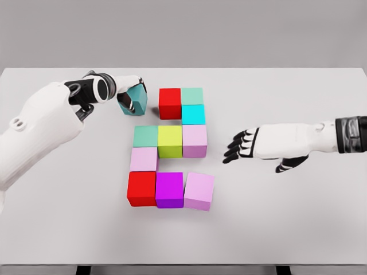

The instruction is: Assemble the squares on the desktop into the number 2

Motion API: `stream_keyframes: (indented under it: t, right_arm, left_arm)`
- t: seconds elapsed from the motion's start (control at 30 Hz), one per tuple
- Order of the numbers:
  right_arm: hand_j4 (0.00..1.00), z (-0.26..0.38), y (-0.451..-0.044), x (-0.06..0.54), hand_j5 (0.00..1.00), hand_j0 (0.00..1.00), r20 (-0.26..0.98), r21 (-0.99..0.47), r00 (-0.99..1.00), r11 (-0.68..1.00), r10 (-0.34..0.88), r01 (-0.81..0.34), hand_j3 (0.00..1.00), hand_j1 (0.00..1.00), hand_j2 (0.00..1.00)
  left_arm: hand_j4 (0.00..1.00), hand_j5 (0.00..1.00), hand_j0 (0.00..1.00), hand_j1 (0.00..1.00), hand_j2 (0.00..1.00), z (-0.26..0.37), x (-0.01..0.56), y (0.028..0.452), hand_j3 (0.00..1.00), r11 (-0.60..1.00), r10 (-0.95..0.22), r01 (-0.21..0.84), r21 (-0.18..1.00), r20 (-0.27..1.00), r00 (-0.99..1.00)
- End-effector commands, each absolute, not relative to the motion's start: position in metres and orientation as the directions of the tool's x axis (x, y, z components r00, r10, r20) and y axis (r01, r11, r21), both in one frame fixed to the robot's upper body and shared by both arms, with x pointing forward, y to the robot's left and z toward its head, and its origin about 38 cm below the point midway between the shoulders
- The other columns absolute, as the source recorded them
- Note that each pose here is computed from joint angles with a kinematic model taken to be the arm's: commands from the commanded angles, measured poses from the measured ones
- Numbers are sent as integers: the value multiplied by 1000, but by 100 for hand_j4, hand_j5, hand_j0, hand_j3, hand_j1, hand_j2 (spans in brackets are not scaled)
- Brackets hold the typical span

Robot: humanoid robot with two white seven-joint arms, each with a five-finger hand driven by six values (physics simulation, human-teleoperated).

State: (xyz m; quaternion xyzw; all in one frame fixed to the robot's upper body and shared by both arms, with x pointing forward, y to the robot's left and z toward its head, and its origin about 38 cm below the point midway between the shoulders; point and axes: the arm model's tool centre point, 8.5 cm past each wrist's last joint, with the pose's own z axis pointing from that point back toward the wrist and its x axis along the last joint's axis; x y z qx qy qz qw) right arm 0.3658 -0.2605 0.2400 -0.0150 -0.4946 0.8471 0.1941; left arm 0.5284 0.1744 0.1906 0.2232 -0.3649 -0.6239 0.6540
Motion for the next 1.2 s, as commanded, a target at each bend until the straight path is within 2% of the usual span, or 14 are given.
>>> stream_keyframes:
  t: [0.0,0.1,0.17,0.57,0.87,0.97,1.17]
  right_arm:
    - [100,233,-260,365,100,100,139,-828,-929,-473,344,-299,100,100,100]
    - [100,223,-257,362,100,100,143,-814,-932,-497,333,-302,100,100,100]
    - [100,216,-252,360,100,100,149,-806,-935,-509,321,-303,100,100,100]
    - [100,204,-243,356,100,100,178,-794,-938,-520,297,-315,100,100,100]
    - [100,192,-242,353,100,100,152,-768,-946,-569,287,-295,100,100,100]
    - [100,187,-241,351,100,100,143,-757,-949,-587,280,-287,100,100,100]
    - [100,190,-229,355,100,100,135,-772,-957,-578,256,-264,100,100,100]
  left_arm:
    - [73,73,73,73,73,189,530,174,73,120,-980,655,746,195,-42]
    - [96,96,96,96,96,190,530,174,96,121,-980,653,747,196,-42]
    - [99,99,99,99,99,189,530,174,99,121,-980,654,746,196,-41]
    - [100,100,100,100,100,198,530,180,100,134,-977,646,751,210,-41]
    - [100,100,100,100,100,214,525,249,100,170,-981,626,761,189,37]
    - [100,100,100,100,100,217,517,271,100,206,-974,644,736,218,63]
    - [99,99,99,99,99,223,509,299,99,162,-986,639,752,145,80]
